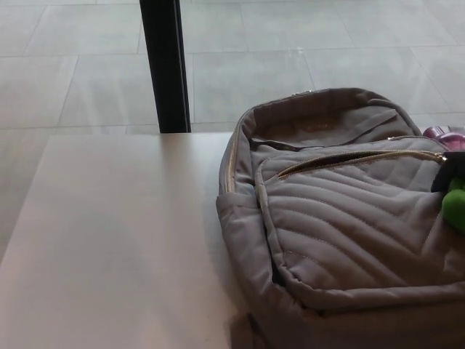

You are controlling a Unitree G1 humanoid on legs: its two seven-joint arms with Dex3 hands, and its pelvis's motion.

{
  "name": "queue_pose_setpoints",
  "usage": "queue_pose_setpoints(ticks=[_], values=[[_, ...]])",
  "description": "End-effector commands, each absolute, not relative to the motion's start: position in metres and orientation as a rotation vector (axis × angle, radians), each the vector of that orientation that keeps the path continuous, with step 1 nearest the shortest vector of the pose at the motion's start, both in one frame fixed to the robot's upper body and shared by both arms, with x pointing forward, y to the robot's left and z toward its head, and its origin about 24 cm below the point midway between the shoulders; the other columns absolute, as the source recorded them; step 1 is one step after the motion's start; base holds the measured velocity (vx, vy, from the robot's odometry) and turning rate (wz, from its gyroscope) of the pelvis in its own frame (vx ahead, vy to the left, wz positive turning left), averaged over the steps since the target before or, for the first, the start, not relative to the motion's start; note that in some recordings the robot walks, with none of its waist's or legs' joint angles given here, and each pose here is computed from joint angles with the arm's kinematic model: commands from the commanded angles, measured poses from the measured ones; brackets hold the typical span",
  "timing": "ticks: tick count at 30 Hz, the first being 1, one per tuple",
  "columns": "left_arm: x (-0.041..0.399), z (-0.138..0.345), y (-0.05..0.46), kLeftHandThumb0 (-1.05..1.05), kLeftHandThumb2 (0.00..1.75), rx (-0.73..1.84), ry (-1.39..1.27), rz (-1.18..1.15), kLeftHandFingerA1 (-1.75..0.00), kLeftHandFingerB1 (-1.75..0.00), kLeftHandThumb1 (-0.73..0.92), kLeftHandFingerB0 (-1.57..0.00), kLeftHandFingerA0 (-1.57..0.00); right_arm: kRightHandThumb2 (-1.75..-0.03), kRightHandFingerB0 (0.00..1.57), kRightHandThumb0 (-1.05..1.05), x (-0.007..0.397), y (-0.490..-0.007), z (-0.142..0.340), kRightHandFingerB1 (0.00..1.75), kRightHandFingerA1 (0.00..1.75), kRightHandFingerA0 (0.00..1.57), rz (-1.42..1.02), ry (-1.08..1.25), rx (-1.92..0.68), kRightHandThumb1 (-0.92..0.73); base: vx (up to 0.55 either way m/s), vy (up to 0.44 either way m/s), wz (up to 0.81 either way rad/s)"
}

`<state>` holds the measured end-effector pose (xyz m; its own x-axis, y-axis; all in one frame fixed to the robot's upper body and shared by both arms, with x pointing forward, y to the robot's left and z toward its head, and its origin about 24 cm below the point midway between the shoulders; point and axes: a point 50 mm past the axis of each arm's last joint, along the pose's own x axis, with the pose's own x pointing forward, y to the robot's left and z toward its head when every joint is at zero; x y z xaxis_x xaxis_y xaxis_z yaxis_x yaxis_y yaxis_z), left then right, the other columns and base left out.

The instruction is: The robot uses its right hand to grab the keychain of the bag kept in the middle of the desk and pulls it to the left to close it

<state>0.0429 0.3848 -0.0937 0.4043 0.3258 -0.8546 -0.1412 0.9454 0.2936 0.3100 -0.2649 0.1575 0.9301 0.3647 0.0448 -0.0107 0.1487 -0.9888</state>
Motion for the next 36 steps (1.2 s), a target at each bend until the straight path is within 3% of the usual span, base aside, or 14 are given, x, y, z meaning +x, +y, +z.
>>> queue_pose_setpoints(ticks=[1, 4, 5, 6, 7, 8, 9, 10, 14, 19, 21, 22, 23, 36], values=[[0.042, -0.092, 0.387, -1.05, 0.83, 0.198, 1.11, 0.324, -1.12, -1.13, 0.87, -0.4, -0.8, -0.99, 0.67, -0.11, 0.307, -0.275, 0.148, 1.56, 1.75, 0.8, 0.069, -0.347, -1.213, -0.6, 0.0, 0.0, 0.0], [0.042, -0.093, 0.387, -1.05, 0.83, 0.203, 1.113, 0.318, -1.11, -1.13, 0.87, -0.4, -0.77, -1.02, 0.68, -0.06, 0.308, -0.277, 0.146, 1.5, 1.74, 0.83, 0.033, -0.363, -1.165, -0.59, 0.0, 0.0, 0.0], [0.041, -0.093, 0.387, -1.05, 0.84, 0.168, 1.103, 0.337, -1.12, -1.14, 0.84, -0.4, -0.76, -1.11, 0.87, -0.18, 0.309, -0.278, 0.144, 1.21, 1.38, 1.12, 0.013, -0.355, -1.154, -0.56, 0.0, 0.0, 0.0], [0.039, -0.093, 0.386, -1.05, 0.84, 0.184, 1.105, 0.32, -1.1, -1.13, 0.85, -0.39, -0.77, -1.17, 0.69, -0.12, 0.31, -0.279, 0.143, 1.54, 1.75, 0.84, -0.043, -0.372, -1.06, -0.53, 0.0, 0.0, 0.0], [0.039, -0.093, 0.386, -1.05, 0.91, 0.193, 1.11, 0.324, -1.1, -1.11, 0.88, -0.41, -0.78, -1.18, 0.88, -0.18, 0.311, -0.278, 0.143, 1.25, 1.43, 1.17, -0.049, -0.382, -1.031, -0.5, 0.0, 0.0, 0.0], [0.039, -0.094, 0.386, -1.05, 0.9, 0.195, 1.113, 0.325, -1.12, -1.11, 0.89, -0.38, -0.73, -1.19, 0.71, -0.09, 0.312, -0.278, 0.143, 1.55, 1.75, 0.84, -0.062, -0.386, -0.999, -0.48, 0.0, 0.0, 0.0], [0.038, -0.094, 0.385, -1.05, 0.91, 0.184, 1.114, 0.327, -1.12, -1.1, 0.88, -0.38, -0.74, -1.21, 0.71, -0.07, 0.313, -0.277, 0.143, 1.55, 1.75, 0.84, -0.079, -0.386, -0.96, -0.48, 0.0, 0.0, 0.0], [0.038, -0.094, 0.385, -1.05, 0.92, 0.184, 1.112, 0.326, -1.11, -1.1, 0.9, -0.38, -0.74, -1.15, 0.89, -0.17, 0.313, -0.277, 0.144, 1.25, 1.43, 1.17, -0.086, -0.394, -0.921, -0.5, 0.0, 0.0, 0.0], [0.038, -0.095, 0.384, -1.05, 0.84, 0.154, 1.096, 0.343, -1.12, -1.12, 0.89, -0.39, -0.77, -1.16, 0.92, -0.16, 0.314, -0.279, 0.144, 1.26, 1.43, 1.18, -0.102, -0.412, -0.858, -0.49, 0.0, 0.0, 0.0], [0.039, -0.093, 0.386, -1.05, 0.85, 0.165, 1.096, 0.343, -1.09, -1.15, 0.89, -0.35, -0.74, -1.16, 0.92, -0.17, 0.315, -0.281, 0.143, 1.27, 1.42, 1.16, -0.096, -0.383, -0.815, -0.48, 0.0, 0.0, 0.0], [0.038, -0.093, 0.387, -1.05, 0.85, 0.159, 1.092, 0.36, -1.09, -1.13, 0.89, -0.38, -0.78, -1.18, 0.7, -0.1, 0.315, -0.28, 0.145, 1.57, 1.75, 0.82, -0.084, -0.36, -0.81, -0.51, 0.0, 0.0, 0.0], [0.039, -0.092, 0.387, -1.05, 0.85, 0.165, 1.09, 0.353, -1.09, -1.14, 0.9, -0.38, -0.78, -1.16, 0.89, -0.2, 0.317, -0.28, 0.146, 1.25, 1.4, 1.13, -0.08, -0.352, -0.805, -0.5, 0.0, 0.0, 0.0], [0.04, -0.092, 0.387, -1.05, 0.87, 0.166, 1.09, 0.352, -1.1, -1.17, 0.89, -0.36, -0.79, -1.16, 0.68, -0.14, 0.318, -0.279, 0.148, 1.57, 1.75, 0.8, -0.076, -0.347, -0.802, -0.5, 0.0, 0.0, 0.0], [0.043, -0.093, 0.386, -1.05, 0.87, 0.169, 1.086, 0.357, -1.11, -1.14, 0.91, -0.38, -0.77, -1.03, 0.7, -0.18, 0.345, -0.227, 0.174, 1.6, 1.75, 0.83, 0.098, -0.346, -0.812, -0.59, 0.0, 0.0, 0.0]])
